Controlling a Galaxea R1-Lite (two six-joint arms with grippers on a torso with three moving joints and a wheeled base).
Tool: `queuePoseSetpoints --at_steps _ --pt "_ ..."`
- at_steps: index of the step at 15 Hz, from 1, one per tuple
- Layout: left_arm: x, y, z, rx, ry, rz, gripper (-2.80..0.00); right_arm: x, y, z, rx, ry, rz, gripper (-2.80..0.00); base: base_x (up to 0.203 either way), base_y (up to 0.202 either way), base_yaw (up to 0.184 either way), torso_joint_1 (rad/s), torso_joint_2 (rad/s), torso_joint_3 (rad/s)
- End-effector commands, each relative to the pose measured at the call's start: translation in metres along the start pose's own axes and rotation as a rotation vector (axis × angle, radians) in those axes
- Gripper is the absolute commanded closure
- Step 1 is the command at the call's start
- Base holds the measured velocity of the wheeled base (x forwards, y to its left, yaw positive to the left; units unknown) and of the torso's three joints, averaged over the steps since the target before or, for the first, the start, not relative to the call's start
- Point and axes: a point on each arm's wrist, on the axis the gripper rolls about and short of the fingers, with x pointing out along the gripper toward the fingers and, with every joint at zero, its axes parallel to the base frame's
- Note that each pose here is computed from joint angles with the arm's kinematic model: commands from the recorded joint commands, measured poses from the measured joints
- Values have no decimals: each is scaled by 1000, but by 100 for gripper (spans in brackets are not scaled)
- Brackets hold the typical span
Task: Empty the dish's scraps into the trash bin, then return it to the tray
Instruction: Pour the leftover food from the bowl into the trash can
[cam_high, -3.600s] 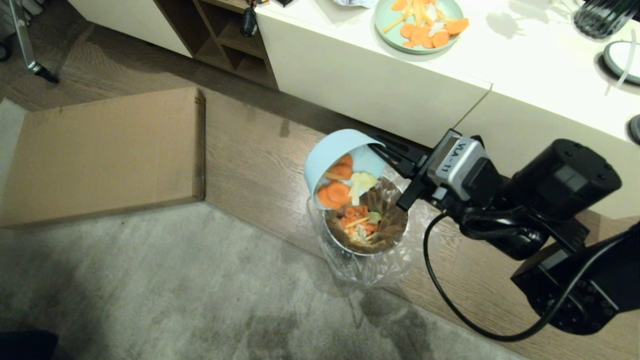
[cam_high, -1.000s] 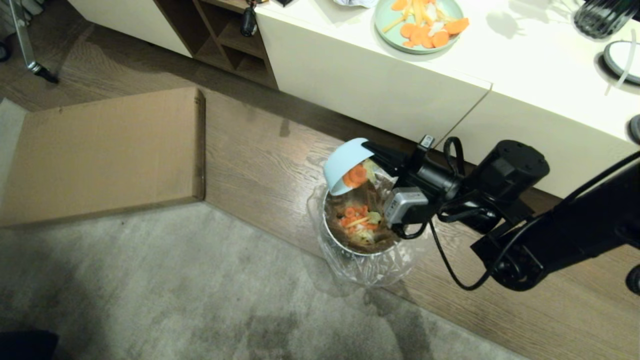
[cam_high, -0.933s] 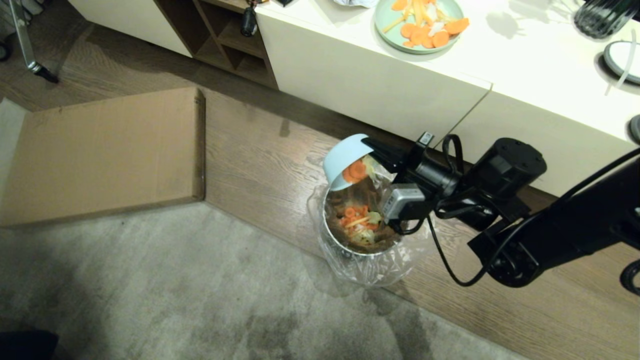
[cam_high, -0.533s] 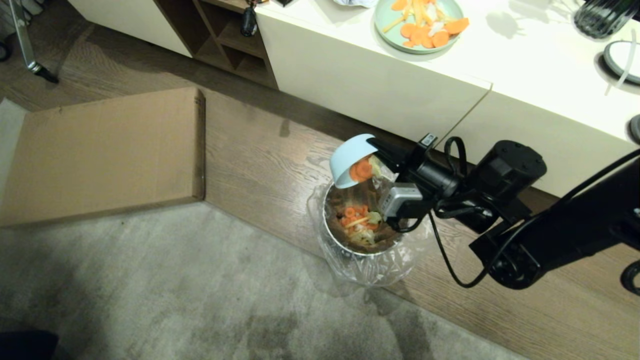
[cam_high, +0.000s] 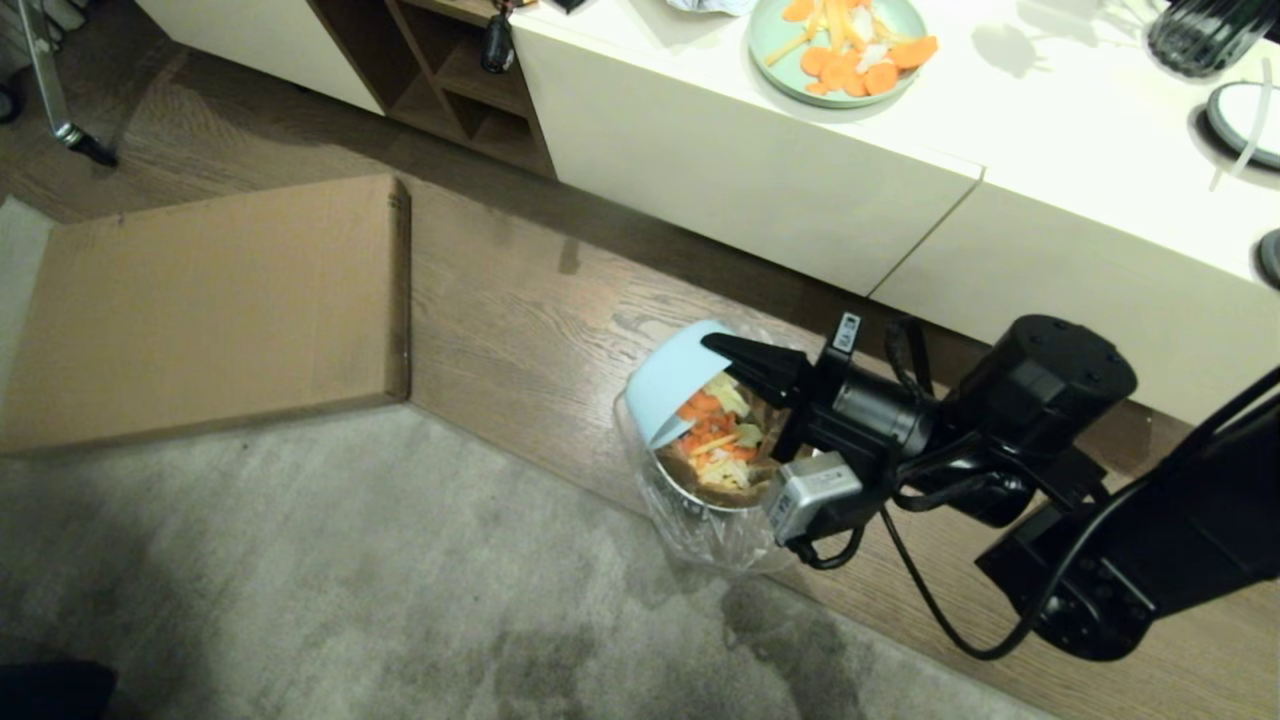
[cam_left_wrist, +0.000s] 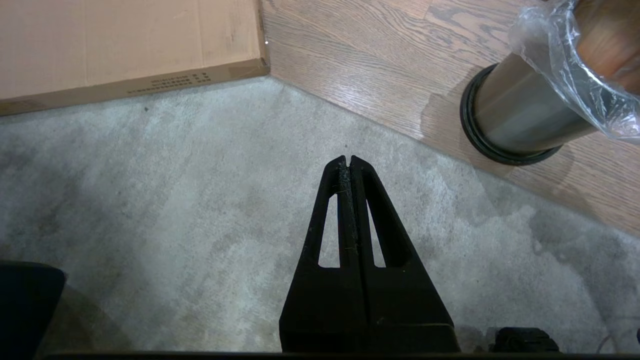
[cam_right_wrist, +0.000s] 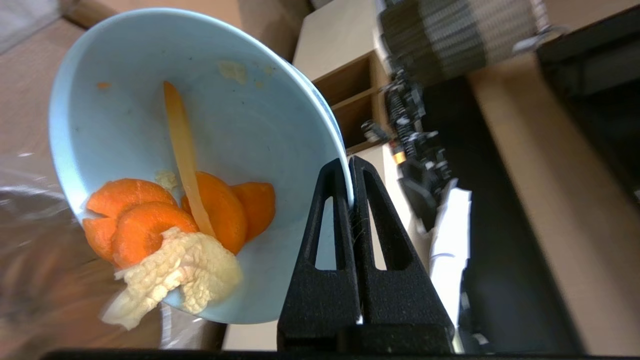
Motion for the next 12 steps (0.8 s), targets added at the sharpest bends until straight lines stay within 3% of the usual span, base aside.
queuePoseSetpoints --at_steps 1,12 --pt "0 0 0 0 0 0 0 -4 -12 4 -49 -39 -52 0 0 0 0 0 0 0" --pt "0 0 0 0 -2 0 0 4 -46 -6 -141 -143 -161 0 0 0 0 0 0 0"
